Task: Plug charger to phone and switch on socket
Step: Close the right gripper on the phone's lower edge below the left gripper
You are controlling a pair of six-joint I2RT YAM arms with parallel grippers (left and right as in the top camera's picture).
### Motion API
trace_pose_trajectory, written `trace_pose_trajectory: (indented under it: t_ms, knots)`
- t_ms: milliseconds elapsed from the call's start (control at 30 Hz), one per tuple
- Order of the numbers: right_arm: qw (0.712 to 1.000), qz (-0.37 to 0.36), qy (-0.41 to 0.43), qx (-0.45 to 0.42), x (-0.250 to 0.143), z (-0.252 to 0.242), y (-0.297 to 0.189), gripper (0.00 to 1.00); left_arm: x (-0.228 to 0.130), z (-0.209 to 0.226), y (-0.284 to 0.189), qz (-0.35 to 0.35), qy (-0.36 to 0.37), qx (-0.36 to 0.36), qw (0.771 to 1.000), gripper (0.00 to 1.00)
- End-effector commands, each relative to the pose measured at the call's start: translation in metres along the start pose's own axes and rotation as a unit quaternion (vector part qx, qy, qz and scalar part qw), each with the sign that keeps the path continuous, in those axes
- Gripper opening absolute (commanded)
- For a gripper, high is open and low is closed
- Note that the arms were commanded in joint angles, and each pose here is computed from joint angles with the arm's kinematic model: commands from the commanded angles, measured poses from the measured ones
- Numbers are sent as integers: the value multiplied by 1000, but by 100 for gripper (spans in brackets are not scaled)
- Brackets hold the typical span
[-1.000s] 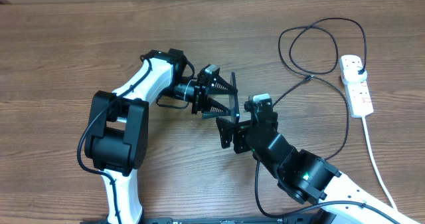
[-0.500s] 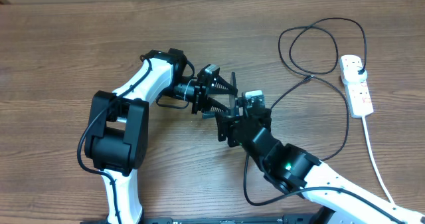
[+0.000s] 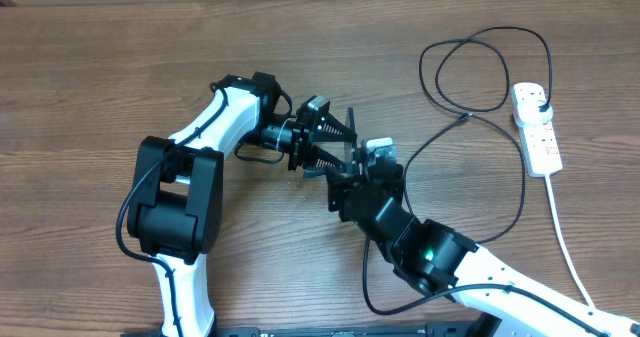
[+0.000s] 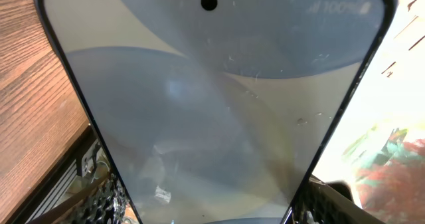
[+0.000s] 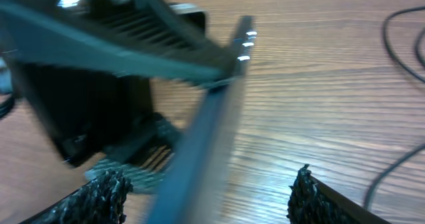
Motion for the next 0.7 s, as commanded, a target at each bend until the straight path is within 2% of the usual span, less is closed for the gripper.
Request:
trace_pose_trajectory:
  t_ms: [0, 100, 400, 567, 667]
  knots:
    - [1000, -17, -1, 10, 10, 11, -6, 76, 2, -11, -1, 4, 9, -21, 1000, 63]
    - [1000, -21, -2, 3, 10, 11, -7, 67, 2, -11, -1, 4, 9, -21, 1000, 63]
    - [1000, -29, -1, -11, 12, 8, -7, 58, 2, -11, -1, 4, 9, -21, 1000, 63]
    - [999, -30, -1, -12, 13, 7, -7, 44, 2, -11, -1, 4, 9, -21, 1000, 63]
    - [999, -30, -1, -12, 13, 7, -7, 40, 2, -11, -1, 4, 9, -21, 1000, 63]
Point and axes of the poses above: each gripper's point midway between its finger pads, its own y axis out along the fingers, its own z axis along the line the jaws close on, x = y × z, the point moved 5 cm from there along -y, back along the fingers, and after that the axes turned 4 degrees about -y, right-handed, at the moved point
